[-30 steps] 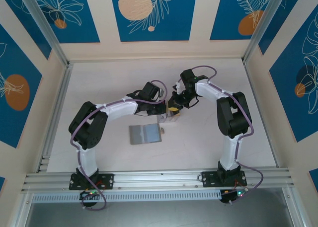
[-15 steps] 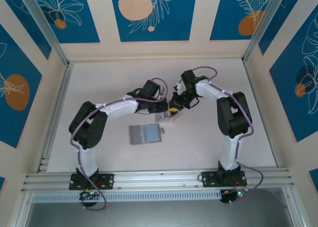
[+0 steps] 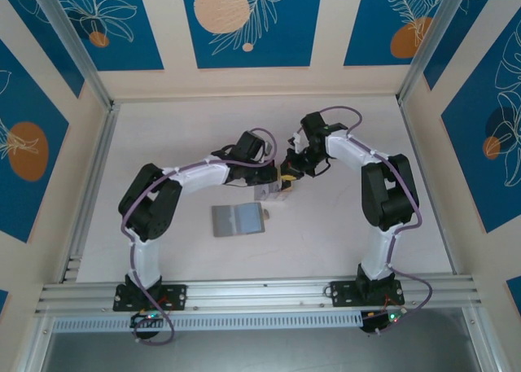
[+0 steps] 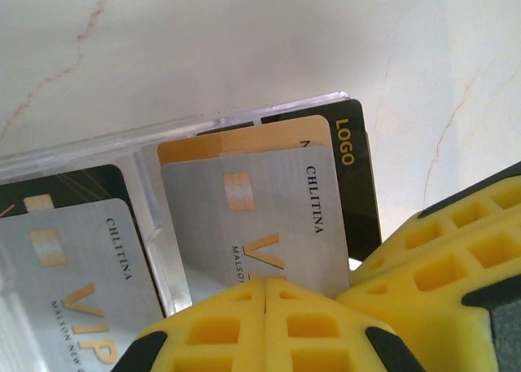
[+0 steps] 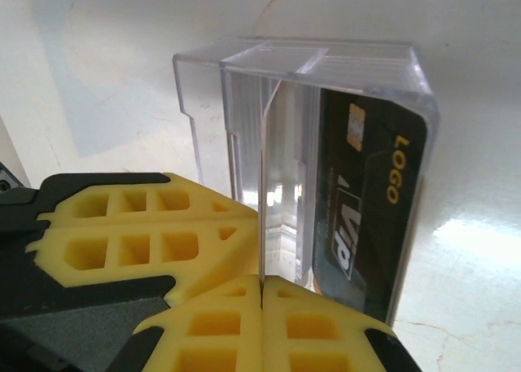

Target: Put the credit cards into the card holder

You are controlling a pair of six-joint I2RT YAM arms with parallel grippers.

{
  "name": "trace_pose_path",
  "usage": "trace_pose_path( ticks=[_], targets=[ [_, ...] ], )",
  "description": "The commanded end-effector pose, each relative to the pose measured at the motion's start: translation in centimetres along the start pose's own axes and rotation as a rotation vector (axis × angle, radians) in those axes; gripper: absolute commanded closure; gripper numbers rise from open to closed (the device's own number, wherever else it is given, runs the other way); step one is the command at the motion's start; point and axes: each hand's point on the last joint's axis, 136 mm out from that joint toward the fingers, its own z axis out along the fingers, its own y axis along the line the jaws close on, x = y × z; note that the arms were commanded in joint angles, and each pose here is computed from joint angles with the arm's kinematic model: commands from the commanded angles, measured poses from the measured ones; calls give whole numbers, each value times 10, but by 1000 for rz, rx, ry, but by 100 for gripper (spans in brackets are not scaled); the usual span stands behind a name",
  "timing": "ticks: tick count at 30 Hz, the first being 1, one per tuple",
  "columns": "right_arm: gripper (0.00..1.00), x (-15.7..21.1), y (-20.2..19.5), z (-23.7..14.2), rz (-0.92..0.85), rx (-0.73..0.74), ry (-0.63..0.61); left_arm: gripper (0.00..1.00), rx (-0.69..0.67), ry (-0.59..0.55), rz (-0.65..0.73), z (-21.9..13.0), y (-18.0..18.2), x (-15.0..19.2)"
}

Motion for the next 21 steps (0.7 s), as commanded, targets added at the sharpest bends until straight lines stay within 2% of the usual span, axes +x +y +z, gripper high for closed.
trace_pose_path(
  ticks=[1, 9, 15, 21],
  targets=[
    [100, 9, 2, -9, 13, -7, 12, 100, 38, 2, -4, 7, -6, -5],
    [100, 10, -2, -11, 14, 17, 3, 100, -6, 38, 5, 24, 3, 5],
    [89, 8, -1, -13, 13, 7, 3, 100, -55, 46, 16, 30, 13, 11],
    [88, 7, 1, -15, 15, -11, 0, 100, -96, 48, 40, 32, 18, 14]
  ],
)
